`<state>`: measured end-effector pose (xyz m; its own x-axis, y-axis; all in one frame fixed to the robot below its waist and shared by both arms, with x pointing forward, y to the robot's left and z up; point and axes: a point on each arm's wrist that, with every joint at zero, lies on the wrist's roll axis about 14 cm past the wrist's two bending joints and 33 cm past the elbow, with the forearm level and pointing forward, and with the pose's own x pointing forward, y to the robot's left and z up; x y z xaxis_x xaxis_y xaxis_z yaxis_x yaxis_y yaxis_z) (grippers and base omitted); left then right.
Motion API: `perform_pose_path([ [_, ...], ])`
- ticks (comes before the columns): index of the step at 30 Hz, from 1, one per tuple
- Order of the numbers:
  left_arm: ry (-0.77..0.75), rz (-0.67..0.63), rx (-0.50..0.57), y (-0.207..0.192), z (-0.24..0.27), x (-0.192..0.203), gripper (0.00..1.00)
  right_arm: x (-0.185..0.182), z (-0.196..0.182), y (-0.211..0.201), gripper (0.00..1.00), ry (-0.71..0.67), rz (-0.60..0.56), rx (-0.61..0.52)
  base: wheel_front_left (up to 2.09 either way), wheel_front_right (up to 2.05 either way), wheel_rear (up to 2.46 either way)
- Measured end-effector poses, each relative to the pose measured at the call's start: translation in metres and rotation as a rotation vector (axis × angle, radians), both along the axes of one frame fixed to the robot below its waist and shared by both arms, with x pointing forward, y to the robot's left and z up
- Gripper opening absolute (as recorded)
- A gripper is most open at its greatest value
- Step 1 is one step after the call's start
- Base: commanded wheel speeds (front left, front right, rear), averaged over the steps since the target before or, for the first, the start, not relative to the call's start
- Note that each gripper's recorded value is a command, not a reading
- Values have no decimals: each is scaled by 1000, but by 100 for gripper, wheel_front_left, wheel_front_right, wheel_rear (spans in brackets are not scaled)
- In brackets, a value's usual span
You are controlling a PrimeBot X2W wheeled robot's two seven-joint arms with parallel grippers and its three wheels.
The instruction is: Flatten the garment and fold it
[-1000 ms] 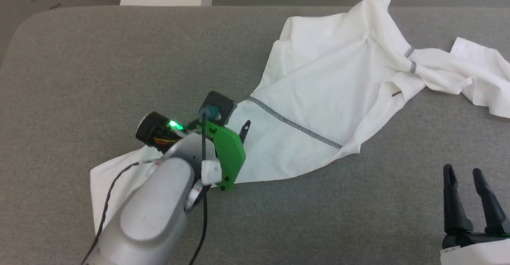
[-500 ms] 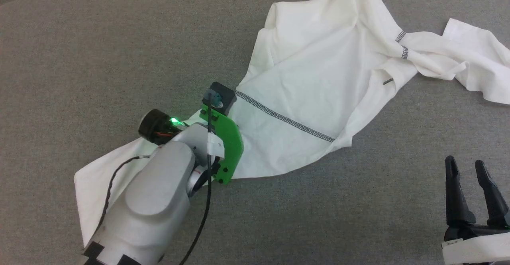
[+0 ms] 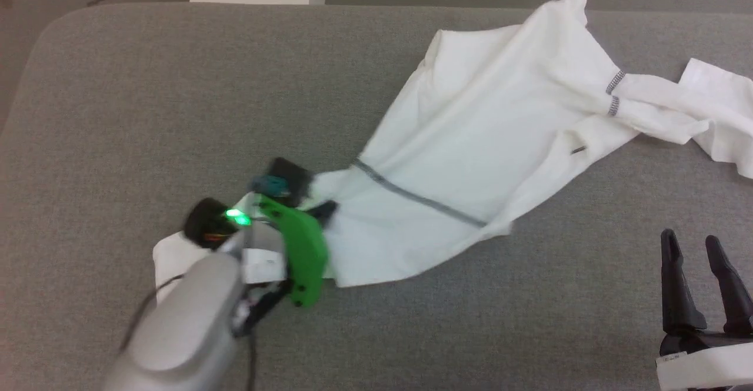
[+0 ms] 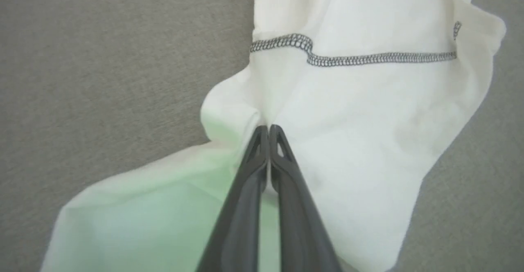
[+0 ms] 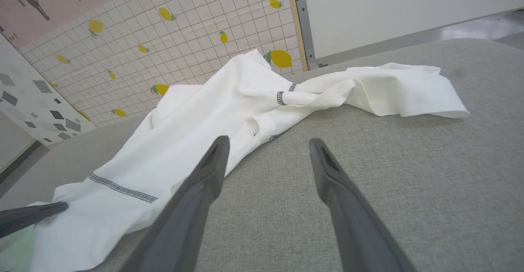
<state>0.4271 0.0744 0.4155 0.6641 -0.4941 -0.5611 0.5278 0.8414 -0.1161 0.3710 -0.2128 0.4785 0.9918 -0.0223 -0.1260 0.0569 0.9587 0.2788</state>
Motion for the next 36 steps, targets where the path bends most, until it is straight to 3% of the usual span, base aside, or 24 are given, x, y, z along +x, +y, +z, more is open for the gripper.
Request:
perform_pose_path([
  [6, -40, 212, 59, 88, 20, -1, 0, 0, 0, 5, 100, 7, 17, 3, 0, 0, 0],
  [10, -72, 289, 47, 111, 24, 2, 0, 0, -4, 3, 100, 27, 14, 0, 0, 0, 0],
  [11, -119, 327, -24, 104, 30, 10, 100, -1, -7, 3, 100, 42, 15, -8, 0, 0, 0],
  [17, -350, 396, -134, 101, 78, 17, 100, -3, -1, 4, 100, 29, 20, -6, 0, 0, 0],
  [20, -484, 433, -155, 102, 103, 6, 100, -4, 3, 6, 100, 16, 24, -2, 0, 0, 0],
  [23, -527, 445, -185, 91, 107, -18, 100, -5, 7, 8, 100, -1, 29, 11, 0, 0, 0],
  [29, -401, 394, -114, 74, 67, -55, 100, -4, 5, 19, 100, -3, 57, 30, 0, 0, 0],
  [36, -194, 171, 40, 52, 19, -58, 100, 0, -1, 24, 100, 15, 73, 36, 0, 0, 0],
])
